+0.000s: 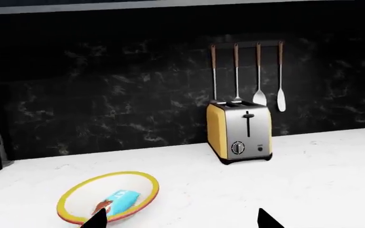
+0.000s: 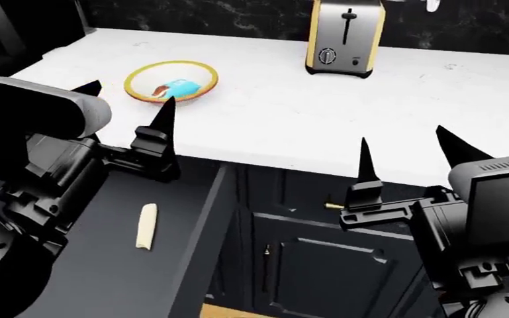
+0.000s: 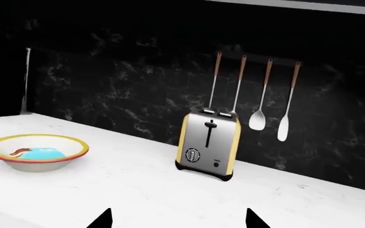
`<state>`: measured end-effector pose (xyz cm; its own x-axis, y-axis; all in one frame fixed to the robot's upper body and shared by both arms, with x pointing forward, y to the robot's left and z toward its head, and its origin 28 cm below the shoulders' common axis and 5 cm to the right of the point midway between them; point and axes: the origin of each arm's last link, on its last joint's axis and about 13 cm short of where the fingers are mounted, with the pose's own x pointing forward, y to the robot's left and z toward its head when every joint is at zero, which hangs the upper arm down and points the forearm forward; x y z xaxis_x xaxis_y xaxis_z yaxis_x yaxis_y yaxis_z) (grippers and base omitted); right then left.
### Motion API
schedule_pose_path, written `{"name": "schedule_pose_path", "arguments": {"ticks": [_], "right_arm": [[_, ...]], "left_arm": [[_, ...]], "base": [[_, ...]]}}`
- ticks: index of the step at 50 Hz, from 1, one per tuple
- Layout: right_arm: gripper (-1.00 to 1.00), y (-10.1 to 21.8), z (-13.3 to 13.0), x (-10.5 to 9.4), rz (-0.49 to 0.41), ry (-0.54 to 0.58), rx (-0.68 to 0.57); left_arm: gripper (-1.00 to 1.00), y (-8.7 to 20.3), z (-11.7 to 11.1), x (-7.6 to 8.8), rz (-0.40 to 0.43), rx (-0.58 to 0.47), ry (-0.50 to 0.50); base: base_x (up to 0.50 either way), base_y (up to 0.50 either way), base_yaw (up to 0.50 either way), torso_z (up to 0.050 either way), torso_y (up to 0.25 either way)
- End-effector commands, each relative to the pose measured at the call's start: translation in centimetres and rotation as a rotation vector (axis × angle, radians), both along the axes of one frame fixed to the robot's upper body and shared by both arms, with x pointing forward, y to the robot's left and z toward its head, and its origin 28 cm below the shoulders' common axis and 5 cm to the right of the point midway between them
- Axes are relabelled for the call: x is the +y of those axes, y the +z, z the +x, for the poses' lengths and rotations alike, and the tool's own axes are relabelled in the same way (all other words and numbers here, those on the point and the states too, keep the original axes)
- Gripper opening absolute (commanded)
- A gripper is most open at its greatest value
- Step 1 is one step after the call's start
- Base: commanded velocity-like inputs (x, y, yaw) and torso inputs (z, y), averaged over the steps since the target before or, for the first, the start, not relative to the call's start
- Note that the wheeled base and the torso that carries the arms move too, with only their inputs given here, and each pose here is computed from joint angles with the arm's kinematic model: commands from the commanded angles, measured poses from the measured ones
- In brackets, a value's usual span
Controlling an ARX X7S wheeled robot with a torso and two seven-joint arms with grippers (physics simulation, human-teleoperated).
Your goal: Place the bar in the bowl and close the drawer.
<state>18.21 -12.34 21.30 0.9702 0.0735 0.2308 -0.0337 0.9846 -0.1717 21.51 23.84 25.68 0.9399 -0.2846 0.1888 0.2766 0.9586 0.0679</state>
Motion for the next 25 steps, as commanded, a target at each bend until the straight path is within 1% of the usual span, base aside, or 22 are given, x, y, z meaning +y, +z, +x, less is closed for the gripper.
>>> {"name": "schedule_pose_path", "arguments": {"ticks": [1,25], "right_arm": [[1.0,0.0,0.05,0.11,-0.005,0.004,-0.001],[1.0,0.34,-0.04,0.25,-0.011,0.011,-0.01]], "left_arm": [[1.0,-0.23,-0.1,0.18,-0.007,-0.001,0.003],[1.0,0.05,-0.37,0.28,-0.015,-0.007,0.007]], "base": [[0.0,0.0,0.5,0.0,0.0],[0.0,0.0,0.5,0.0,0.0]]}}
